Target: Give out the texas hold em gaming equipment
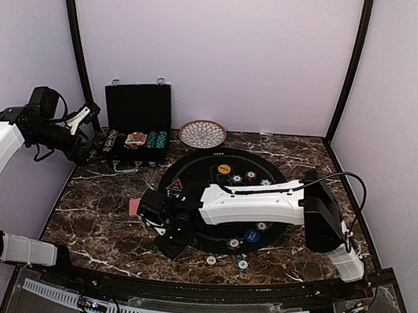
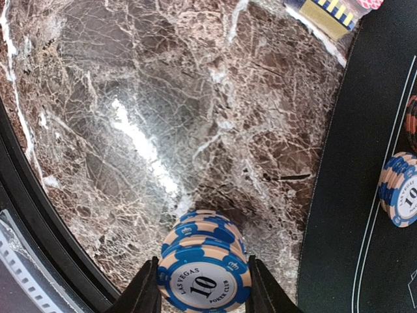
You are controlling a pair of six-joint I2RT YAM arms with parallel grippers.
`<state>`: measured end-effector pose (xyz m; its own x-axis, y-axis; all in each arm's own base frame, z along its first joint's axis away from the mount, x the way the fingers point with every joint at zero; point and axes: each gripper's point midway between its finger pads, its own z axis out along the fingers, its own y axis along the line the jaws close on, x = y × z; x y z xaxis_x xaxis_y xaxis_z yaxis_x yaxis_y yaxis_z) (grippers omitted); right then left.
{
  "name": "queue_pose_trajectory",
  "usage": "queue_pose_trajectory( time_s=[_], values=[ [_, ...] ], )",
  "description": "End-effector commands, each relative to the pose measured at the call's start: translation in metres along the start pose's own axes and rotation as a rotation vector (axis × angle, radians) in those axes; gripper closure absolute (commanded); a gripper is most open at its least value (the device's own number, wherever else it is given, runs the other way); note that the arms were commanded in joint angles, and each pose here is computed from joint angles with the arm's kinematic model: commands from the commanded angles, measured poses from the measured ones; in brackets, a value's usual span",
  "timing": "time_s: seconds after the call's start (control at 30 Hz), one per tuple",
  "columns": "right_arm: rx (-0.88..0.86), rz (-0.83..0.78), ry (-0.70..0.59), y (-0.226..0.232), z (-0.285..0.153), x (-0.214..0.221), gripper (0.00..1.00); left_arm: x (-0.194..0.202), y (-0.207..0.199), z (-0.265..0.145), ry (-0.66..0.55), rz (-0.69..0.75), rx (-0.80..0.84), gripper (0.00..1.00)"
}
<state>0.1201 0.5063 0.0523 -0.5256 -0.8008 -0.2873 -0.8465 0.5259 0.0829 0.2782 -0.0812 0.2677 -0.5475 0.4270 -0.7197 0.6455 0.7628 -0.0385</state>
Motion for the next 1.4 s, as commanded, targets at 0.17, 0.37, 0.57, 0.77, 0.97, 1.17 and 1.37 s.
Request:
queue_pose_trajectory(
  time_s=[0.17,0.37,0.57,0.77,0.97,1.17,1.37],
  values=[
    [0.031,0.017,-0.055,-0.005,-0.032,-0.010,1.00,0.006,-0.005,-0.002,0.009,0.019,0.003,0.01],
    [0.031,0.053,-0.059,-0.015,-0.043,-0.006,1.00,0.005,-0.006,-0.002,0.007,0.019,0.006,0.01],
    [0.072,0.199,-0.078,-0.064,-0.064,0.015,1.00,0.009,-0.007,0.000,0.016,0.027,0.013,0.01],
    [0.158,0.427,-0.078,-0.142,-0.080,0.068,1.00,0.011,-0.008,0.002,0.017,0.025,0.025,0.01],
    [0.257,0.637,-0.039,-0.203,-0.087,0.135,1.00,0.011,-0.009,0.003,0.018,0.023,0.035,0.01],
    [0.328,0.792,-0.023,-0.250,-0.088,0.180,1.00,0.011,-0.010,0.006,0.014,0.022,0.045,0.01],
    [0.348,0.821,0.006,-0.268,-0.077,0.194,1.00,0.012,-0.010,0.006,0.018,0.027,0.048,0.01]
  ],
)
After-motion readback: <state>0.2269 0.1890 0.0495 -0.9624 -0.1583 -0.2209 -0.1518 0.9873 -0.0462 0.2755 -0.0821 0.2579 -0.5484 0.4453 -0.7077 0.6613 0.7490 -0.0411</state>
